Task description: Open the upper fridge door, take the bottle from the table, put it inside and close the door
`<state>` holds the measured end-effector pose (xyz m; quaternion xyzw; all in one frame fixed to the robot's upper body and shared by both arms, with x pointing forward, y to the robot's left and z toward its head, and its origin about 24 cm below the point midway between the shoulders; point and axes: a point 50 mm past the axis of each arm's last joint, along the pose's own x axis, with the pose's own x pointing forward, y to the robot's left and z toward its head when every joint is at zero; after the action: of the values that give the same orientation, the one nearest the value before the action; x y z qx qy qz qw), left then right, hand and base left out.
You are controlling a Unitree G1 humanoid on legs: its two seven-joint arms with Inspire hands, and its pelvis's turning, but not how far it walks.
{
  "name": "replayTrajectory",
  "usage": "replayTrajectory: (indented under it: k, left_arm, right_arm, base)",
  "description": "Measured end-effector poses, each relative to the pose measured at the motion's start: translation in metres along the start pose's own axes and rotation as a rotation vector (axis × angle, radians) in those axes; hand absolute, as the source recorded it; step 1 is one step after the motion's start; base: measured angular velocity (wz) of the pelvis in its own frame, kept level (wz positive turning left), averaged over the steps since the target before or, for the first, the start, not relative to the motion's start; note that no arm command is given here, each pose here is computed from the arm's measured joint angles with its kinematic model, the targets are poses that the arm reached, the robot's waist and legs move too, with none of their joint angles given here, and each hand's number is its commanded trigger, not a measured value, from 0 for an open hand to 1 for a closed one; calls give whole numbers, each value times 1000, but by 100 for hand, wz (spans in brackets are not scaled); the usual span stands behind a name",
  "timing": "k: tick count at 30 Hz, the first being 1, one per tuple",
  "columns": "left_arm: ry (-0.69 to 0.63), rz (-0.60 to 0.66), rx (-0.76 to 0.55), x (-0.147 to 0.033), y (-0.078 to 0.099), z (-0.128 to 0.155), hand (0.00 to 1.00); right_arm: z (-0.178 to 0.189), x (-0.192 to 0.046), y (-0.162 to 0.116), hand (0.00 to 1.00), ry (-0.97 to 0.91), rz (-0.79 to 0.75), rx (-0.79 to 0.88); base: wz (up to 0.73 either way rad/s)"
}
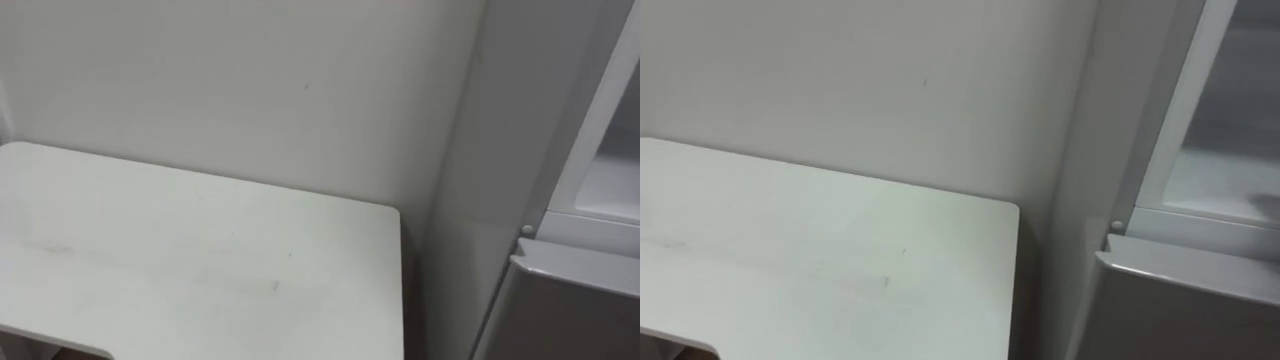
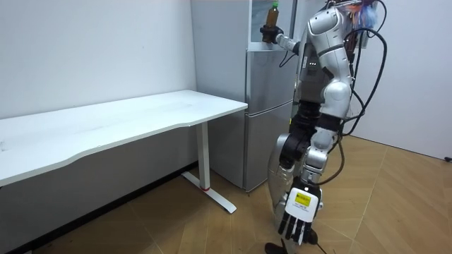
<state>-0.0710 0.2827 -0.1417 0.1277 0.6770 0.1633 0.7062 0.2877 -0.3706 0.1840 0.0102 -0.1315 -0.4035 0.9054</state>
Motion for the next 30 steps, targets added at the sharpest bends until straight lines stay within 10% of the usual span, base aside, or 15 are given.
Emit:
replayTrajectory:
  k: [30]
  left_arm:
    - [-58,49,-3,-2,16,13,0]
  right_arm:
    - [5,7,34,98,64,183,40]
  base:
    - [6]
